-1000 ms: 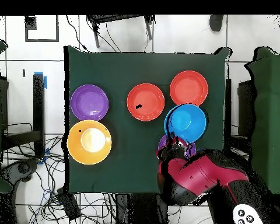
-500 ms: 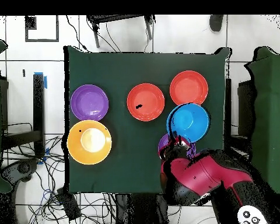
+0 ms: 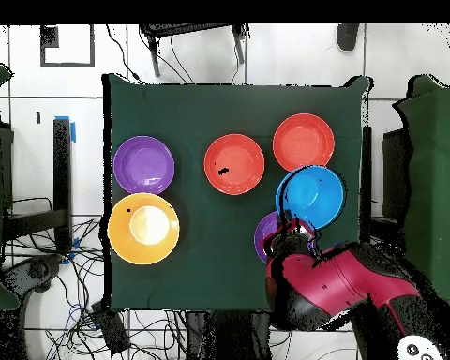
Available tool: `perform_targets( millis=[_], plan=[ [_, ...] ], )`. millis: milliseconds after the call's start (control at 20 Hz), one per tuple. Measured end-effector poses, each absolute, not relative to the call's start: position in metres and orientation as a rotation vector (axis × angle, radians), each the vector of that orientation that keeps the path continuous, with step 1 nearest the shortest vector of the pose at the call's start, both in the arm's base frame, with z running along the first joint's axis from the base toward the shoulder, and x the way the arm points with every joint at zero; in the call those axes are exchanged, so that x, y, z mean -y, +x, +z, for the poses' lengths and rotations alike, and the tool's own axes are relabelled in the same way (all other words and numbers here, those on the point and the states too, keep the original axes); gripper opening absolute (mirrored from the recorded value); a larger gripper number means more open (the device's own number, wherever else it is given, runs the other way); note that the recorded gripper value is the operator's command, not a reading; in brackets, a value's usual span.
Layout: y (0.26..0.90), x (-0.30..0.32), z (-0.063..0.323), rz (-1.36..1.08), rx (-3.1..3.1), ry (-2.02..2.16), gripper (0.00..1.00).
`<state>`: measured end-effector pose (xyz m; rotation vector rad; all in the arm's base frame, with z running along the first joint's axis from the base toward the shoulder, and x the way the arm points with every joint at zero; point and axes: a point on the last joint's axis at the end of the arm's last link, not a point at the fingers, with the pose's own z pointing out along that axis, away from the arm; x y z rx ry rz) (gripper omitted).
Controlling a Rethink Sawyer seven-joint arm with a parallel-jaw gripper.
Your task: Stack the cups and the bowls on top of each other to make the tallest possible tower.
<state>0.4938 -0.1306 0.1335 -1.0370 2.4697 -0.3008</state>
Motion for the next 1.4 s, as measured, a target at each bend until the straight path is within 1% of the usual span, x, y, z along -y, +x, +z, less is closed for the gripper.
perform_targets(
  millis=[800,1050,1400],
  plan=[
    [0.499,0.114,0.134,-0.295,-2.442,-1.086,0.0],
    [0.497,0.103,0.131,-0.326,-2.398,-1.19,0.0],
    [0.494,0.104,0.132,-0.38,-2.368,-1.26,0.0]
  ],
)
